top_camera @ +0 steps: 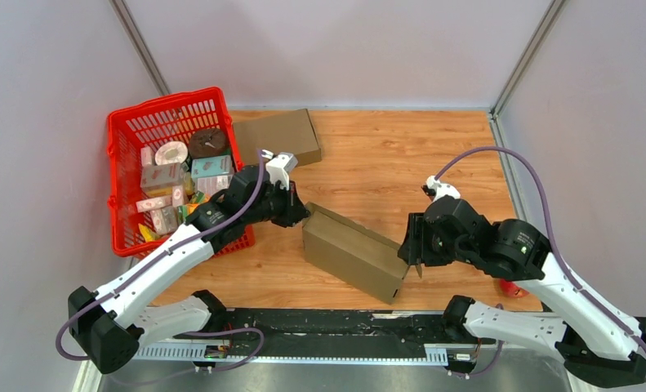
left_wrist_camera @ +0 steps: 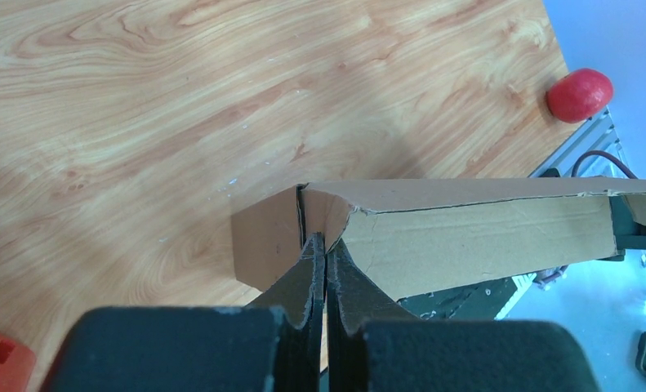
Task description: Fold the paper box
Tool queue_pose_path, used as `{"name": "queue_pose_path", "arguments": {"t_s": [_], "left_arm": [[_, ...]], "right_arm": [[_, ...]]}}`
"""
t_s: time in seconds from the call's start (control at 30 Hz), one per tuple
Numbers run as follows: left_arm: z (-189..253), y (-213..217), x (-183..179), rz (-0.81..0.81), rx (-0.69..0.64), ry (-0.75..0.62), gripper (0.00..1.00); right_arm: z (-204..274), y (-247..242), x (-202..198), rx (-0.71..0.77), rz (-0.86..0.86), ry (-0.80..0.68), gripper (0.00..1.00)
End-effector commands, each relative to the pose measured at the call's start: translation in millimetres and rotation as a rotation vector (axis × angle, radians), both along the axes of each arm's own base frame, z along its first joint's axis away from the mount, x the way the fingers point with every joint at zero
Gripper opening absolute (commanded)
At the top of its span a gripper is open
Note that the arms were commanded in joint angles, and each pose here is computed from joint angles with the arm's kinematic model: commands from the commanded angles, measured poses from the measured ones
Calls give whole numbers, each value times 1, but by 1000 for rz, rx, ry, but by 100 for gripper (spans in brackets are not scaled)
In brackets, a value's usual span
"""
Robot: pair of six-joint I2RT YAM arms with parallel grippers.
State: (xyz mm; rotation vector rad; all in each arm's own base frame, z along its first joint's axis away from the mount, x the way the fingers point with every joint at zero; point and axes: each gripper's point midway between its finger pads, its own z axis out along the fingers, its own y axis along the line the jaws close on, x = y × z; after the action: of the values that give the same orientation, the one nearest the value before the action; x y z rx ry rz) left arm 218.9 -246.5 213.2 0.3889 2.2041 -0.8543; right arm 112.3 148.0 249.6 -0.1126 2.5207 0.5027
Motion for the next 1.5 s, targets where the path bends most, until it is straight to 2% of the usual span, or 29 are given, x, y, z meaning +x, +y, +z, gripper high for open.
{"name": "queue_pose_path", "arguments": {"t_s": [0.0,0.13,0.2,0.27,0.37,0.5,0.57,0.77,0.93,1.07,1.17,1.27,1.4,1.47], "left_arm": [[-22,12,-12,2,98,74,0],[-23,11,-12,4,94,75,0],[-22,10,-12,1,93,74,0],[-24,9,-13,0,99,75,0],[-25,7,-14,-3,99,75,0],[-26,4,-15,-8,105,79,0],[-26,3,-16,-11,106,74,0],[-28,3,-18,-11,112,77,0],[-27,3,-18,-10,104,73,0],[-27,0,-20,-16,99,74,0],[-29,-1,-20,-20,98,77,0],[-29,-1,-21,-25,99,76,0],[-29,1,-22,-20,102,70,0],[-28,1,-21,-18,99,67,0]], "right_arm": [[-25,-39,-32,-84,-57,122,47],[-40,-39,-39,-96,-49,162,42],[-40,-39,-37,-97,-58,158,31],[-40,-39,-38,-97,-60,162,29],[-40,-37,-39,-89,-62,175,20],[-38,-31,-37,-42,-89,174,3],[-37,-29,-36,-20,-104,170,0],[-34,-28,-30,44,-212,164,0],[-34,-22,-26,64,-220,164,2],[-44,-21,-28,15,-222,202,18],[-46,-17,-28,10,-229,222,23],[-41,-18,-28,21,-216,208,35],[-35,-35,-37,-9,-220,210,36],[-35,-33,-40,17,-216,216,30]]}}
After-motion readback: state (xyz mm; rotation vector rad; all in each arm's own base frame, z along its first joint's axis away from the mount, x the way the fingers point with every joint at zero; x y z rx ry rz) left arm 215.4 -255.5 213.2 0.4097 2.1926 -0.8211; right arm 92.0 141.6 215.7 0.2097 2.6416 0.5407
